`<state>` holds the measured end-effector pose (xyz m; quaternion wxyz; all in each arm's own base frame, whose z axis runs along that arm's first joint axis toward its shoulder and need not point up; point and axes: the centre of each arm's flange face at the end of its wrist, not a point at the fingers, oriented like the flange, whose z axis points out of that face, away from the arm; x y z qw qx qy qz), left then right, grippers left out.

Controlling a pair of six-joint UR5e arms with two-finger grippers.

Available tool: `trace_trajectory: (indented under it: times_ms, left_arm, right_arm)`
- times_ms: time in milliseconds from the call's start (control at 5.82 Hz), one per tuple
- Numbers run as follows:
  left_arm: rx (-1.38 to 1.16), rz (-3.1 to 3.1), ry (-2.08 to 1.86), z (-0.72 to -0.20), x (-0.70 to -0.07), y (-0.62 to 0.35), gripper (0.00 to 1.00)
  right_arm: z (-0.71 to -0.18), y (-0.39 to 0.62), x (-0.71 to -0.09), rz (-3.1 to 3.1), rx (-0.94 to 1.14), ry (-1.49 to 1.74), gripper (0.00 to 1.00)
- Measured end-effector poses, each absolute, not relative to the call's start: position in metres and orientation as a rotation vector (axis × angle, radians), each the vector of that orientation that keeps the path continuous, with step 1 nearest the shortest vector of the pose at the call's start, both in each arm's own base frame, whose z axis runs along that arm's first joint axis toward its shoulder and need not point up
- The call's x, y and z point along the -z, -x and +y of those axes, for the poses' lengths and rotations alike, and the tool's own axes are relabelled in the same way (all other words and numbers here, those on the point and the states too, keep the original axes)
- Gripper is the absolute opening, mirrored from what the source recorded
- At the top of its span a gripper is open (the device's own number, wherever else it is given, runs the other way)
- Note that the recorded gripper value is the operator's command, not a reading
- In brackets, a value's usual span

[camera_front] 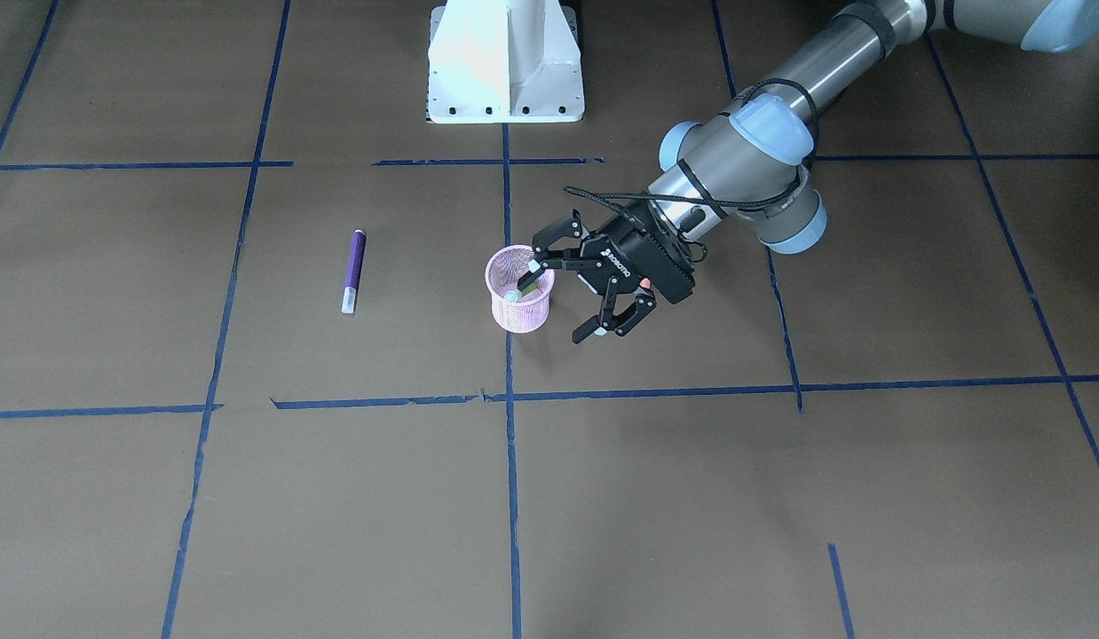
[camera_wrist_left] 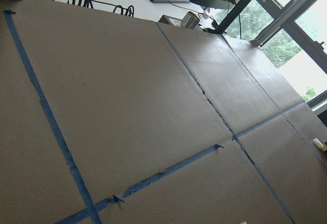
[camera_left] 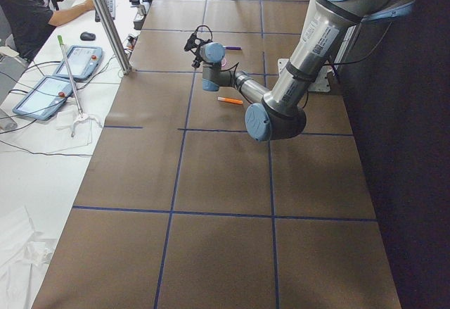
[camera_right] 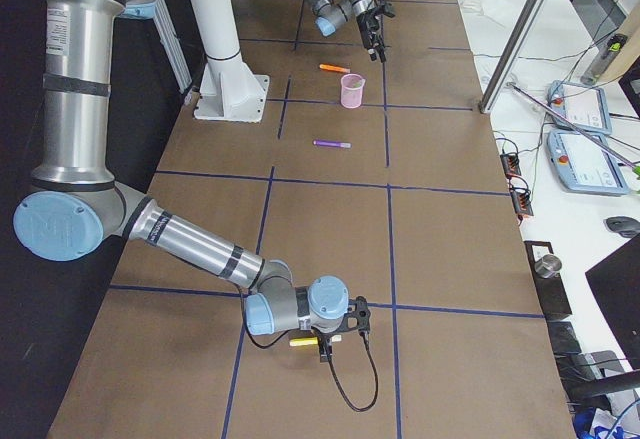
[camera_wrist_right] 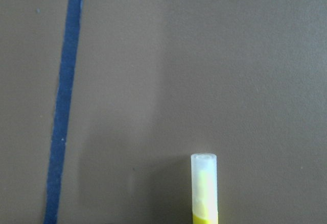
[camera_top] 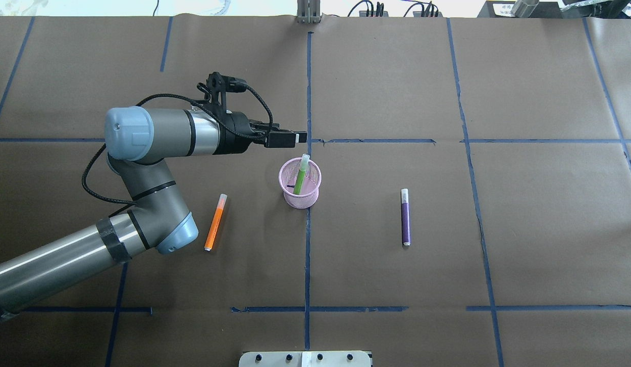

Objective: Collect pens into pen holder
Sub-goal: 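Raise the left gripper away from the cup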

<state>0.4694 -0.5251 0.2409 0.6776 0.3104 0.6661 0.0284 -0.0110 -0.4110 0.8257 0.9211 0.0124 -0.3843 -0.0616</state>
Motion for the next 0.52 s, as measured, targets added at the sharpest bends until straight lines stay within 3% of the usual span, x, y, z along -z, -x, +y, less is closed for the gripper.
trace_trajectory:
  times_ms: [172,516]
  left_arm:
    - [-0.039,1.434,-0.647,-0.551,-0.236,-0.439,1.00]
    - [-0.005,1.322,-0.440,-0.608,-0.245,-0.342,1.00]
  right_arm:
    - [-0.411,0.011,-0.826,-0.789,0.126,-0.025,0.64]
    - [-0.410,0.011,-0.827,-0.787,0.125,-0.023,0.47]
